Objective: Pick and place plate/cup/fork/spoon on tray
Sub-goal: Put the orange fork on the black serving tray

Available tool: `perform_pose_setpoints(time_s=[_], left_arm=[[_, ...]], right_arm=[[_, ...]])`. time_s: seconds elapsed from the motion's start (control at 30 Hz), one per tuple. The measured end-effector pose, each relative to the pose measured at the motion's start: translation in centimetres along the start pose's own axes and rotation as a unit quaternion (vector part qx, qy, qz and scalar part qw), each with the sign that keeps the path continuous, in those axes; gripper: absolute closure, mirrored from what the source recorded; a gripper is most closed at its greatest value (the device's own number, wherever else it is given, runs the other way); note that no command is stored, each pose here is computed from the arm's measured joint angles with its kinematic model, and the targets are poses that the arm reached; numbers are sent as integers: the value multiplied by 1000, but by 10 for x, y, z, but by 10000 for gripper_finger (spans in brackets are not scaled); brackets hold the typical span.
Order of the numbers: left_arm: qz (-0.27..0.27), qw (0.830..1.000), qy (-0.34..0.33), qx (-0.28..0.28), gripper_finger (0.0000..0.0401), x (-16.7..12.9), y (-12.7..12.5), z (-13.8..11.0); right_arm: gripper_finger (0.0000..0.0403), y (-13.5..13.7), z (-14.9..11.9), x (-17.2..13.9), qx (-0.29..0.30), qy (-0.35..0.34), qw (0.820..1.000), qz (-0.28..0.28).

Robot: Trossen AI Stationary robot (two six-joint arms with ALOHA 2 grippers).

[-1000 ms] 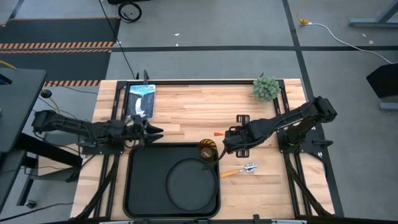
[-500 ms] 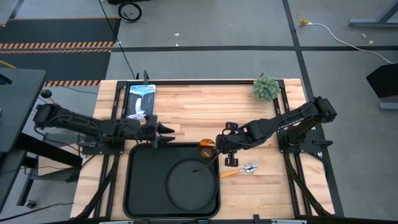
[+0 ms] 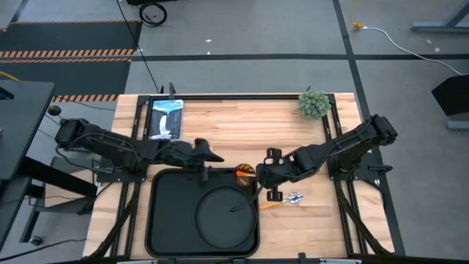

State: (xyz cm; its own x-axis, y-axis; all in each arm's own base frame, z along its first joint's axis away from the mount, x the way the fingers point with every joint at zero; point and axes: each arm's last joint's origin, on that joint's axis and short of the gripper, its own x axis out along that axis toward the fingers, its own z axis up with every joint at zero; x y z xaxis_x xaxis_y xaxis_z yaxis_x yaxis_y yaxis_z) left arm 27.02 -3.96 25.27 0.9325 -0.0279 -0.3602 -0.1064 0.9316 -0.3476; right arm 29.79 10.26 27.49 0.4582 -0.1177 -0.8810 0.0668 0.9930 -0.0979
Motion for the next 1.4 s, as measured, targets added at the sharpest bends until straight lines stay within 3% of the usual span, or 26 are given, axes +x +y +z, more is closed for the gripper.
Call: perform_pose_setpoints(time_s=[0.13, 0.3, 0.57, 0.97, 1.1, 1.27, 1.4], left_arm=[[8, 1000, 18, -16, 175, 13, -8, 13], [8, 1000, 24, -13, 188, 18, -22, 33], [64, 998, 16, -1, 192, 20, -32, 43], [85, 995, 44, -21, 188, 20, -27, 37], [86, 995, 43, -32, 188, 20, -27, 37], [89, 994, 43, -38, 188, 20, -26, 37], [92, 994, 43, -46, 188, 20, -25, 38]], right_arm=[[396, 6, -6, -1, 2, 7, 999, -36], [396, 15, -7, 4, -16, 72, 991, -114], [396, 36, 15, 23, -81, 169, 950, -248], [395, 50, 29, 19, -163, 86, 917, -353], [395, 52, 29, 21, -202, 89, 905, -364], [395, 51, 31, 27, -271, 92, 872, -396], [395, 47, 36, 31, -307, 98, 858, -401]])
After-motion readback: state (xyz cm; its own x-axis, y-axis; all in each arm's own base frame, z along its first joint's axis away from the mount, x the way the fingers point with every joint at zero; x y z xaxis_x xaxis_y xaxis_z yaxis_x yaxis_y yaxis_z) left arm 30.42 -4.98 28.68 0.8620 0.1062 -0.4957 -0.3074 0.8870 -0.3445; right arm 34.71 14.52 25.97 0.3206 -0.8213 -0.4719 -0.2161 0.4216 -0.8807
